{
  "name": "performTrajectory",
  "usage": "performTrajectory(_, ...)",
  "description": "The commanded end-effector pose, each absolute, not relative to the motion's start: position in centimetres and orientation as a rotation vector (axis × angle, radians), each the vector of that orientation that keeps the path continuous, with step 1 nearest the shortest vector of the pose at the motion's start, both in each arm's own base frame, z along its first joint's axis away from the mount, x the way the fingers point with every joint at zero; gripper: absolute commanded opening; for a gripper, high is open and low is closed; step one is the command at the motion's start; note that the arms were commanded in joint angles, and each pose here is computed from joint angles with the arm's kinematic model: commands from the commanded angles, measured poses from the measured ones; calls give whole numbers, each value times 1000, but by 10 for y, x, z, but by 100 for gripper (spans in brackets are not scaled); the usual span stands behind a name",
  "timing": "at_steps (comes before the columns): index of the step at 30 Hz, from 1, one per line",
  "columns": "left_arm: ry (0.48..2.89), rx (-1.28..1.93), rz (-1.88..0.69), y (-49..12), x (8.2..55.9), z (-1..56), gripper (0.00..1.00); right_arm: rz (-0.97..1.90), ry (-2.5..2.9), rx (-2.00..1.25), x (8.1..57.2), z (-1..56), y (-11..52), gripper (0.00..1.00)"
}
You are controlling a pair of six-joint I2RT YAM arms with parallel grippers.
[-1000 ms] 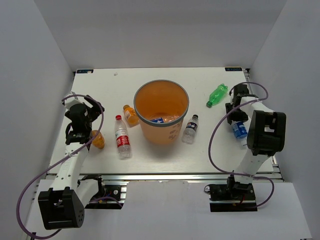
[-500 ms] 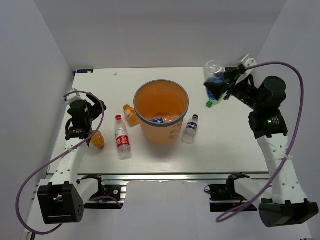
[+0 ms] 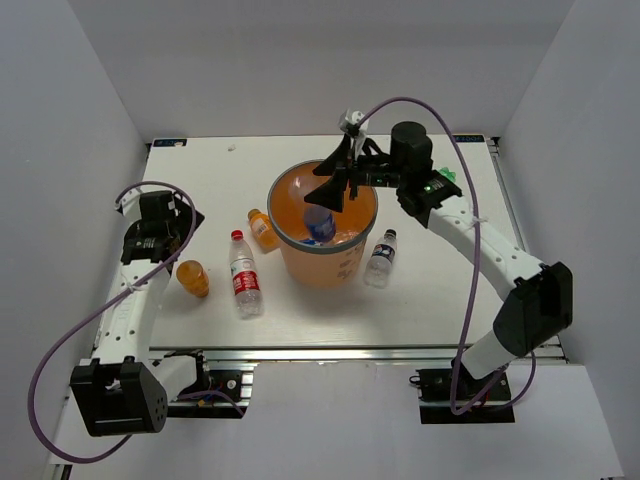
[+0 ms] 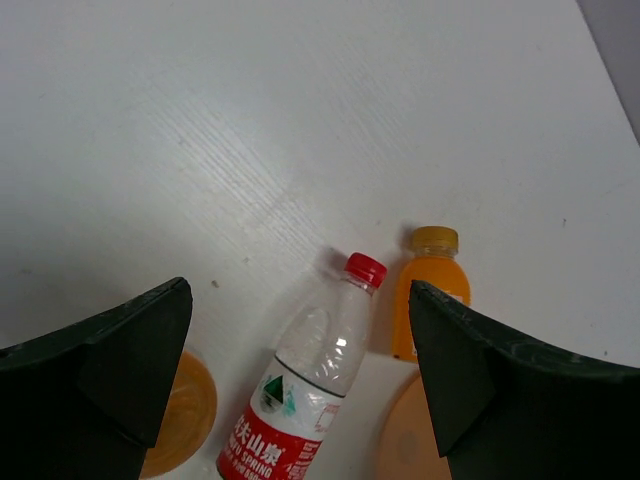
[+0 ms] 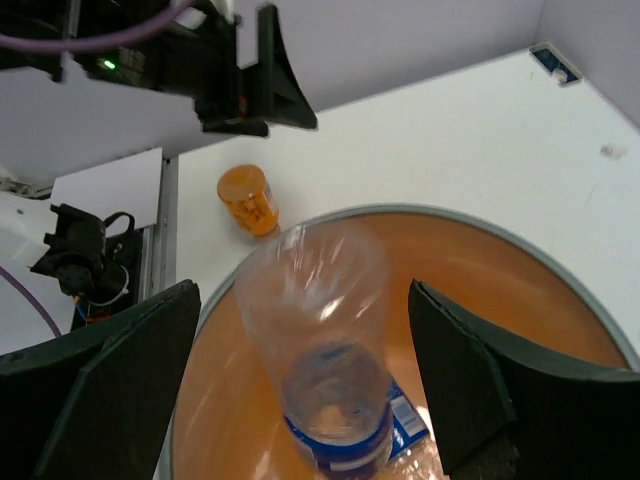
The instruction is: Put the plastic bottles in the bin
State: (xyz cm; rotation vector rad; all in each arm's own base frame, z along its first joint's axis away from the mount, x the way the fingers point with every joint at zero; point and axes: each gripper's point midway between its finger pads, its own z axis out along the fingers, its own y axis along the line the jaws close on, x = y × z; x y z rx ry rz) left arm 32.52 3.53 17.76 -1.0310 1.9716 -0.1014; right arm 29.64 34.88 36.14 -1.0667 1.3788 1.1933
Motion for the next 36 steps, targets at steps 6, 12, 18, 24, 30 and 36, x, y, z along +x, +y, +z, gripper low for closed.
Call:
performTrajectory(6,2116,-1173,180,57,267,163,98,983,1356,-954,313,404,328,89)
performTrajectory(12,2258,-1199,199,47,249,128,98,921,1375,-777,317,418,267,89)
performTrajectory(18,2275,-1181,96,34,258,121,98,817,1358,-722,313,418,218,89)
performTrajectory(24,2300,-1197,86,31,257,103,98,726,1439,-594,322,399,179,89)
performTrajectory(30,2285,-1251,116,34,256,90,97,690,1510,-506,332,375,152,89)
performTrajectory(36,2257,-1242,144,40,259,100,71,651,1516,-403,331,372,132,89)
